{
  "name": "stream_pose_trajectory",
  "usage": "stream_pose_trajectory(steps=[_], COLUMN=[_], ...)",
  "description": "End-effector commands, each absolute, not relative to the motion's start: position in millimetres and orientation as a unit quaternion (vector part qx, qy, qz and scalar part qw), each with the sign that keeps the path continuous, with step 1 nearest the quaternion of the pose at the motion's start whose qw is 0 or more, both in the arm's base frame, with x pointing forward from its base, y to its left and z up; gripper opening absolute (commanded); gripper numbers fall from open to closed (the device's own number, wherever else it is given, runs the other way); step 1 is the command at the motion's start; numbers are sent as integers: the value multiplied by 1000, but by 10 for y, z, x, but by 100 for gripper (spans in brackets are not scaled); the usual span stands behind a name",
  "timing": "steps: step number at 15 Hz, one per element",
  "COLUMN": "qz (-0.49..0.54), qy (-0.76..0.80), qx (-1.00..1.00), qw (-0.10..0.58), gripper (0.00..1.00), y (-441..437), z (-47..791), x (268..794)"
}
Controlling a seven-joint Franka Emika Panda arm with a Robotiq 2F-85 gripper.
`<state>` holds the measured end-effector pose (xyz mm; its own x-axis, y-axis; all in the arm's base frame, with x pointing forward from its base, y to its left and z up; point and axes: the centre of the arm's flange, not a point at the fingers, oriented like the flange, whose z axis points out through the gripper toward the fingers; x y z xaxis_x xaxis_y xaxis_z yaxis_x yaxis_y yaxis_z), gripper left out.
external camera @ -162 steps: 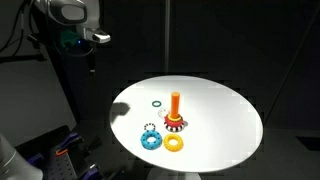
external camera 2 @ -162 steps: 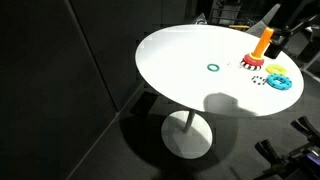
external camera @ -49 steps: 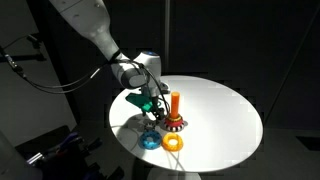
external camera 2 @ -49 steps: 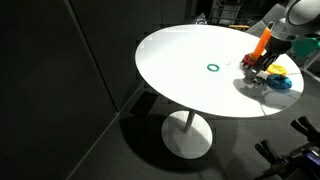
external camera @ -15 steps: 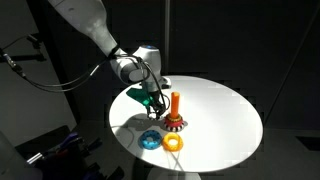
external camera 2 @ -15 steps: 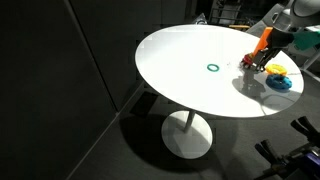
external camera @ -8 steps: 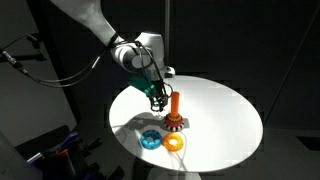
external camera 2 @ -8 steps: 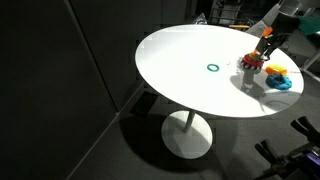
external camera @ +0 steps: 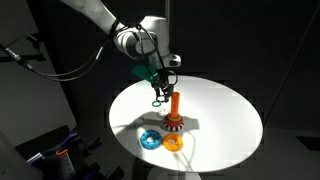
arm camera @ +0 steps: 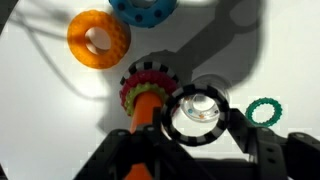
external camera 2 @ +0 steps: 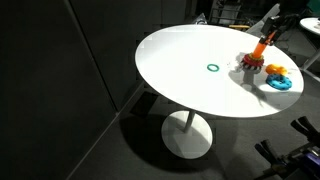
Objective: Place the small, black and white ring around the block
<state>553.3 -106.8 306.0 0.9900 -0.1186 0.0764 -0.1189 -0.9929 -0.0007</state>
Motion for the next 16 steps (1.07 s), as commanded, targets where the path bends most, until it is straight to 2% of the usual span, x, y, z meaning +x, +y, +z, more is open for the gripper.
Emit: stream_pose_trajectory(steps=[1,16], qz=[44,62], qy=[-83,-138], qx=[996,988], qw=[6,0], gripper=[43,43], y=[-1128,-1575], z=[3334,3552], x=[5605,5721])
